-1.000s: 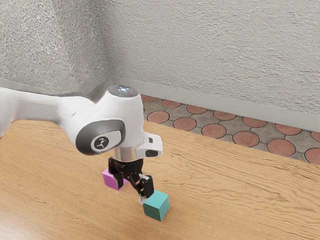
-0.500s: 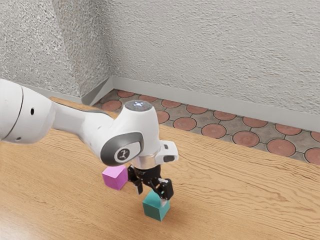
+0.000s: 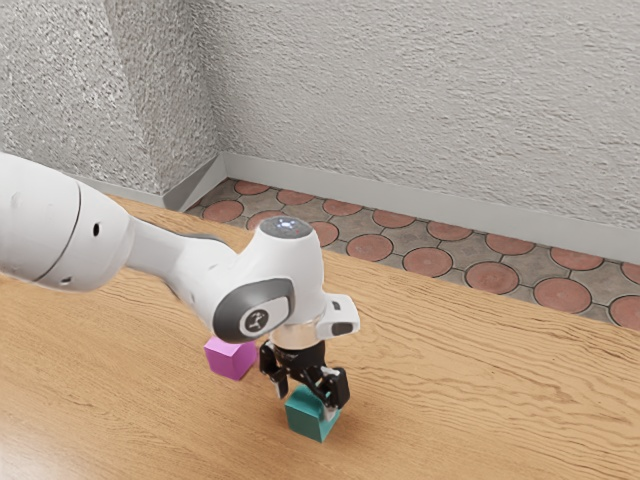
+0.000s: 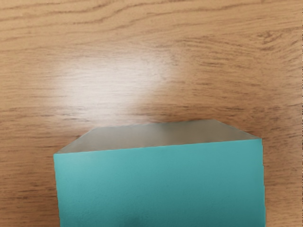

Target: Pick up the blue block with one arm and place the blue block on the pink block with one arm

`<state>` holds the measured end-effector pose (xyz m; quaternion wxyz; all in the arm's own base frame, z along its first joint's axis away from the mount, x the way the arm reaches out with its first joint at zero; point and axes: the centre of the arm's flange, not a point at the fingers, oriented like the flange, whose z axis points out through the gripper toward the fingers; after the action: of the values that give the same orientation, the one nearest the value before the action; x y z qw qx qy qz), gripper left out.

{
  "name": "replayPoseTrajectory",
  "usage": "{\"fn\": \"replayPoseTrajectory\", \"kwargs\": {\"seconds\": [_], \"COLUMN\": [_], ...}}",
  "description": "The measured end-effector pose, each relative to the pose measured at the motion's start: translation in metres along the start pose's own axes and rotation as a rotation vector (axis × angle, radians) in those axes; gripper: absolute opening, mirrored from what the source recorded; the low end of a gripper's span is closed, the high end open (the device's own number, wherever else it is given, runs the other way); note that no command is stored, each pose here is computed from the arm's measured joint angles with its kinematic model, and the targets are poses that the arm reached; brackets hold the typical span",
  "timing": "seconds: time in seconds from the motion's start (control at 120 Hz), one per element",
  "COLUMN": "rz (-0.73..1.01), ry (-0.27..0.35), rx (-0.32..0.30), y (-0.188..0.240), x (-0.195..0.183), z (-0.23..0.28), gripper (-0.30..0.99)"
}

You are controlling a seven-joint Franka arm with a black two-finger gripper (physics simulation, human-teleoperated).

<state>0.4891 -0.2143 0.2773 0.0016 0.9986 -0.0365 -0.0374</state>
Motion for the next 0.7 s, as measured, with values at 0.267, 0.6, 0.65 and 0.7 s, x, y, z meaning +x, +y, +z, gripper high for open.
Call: {"fn": "replayPoseTrajectory", "kwargs": {"seconds": [0.267, 0.6, 0.65, 0.7], "rz": [-0.008, -0.010, -0.010, -0.010], "ry": [-0.014, -0.026, -0.030, -0.031], "rx": [0.004, 0.010, 0.011, 0.011], "y": [-0.001, -0.001, -0.001, -0.001], "x": [0.011, 0.010, 0.011, 0.011], "z": [0.014, 0.022, 0.024, 0.025], "gripper": [0.69, 0.52, 0.48, 0.46]}}
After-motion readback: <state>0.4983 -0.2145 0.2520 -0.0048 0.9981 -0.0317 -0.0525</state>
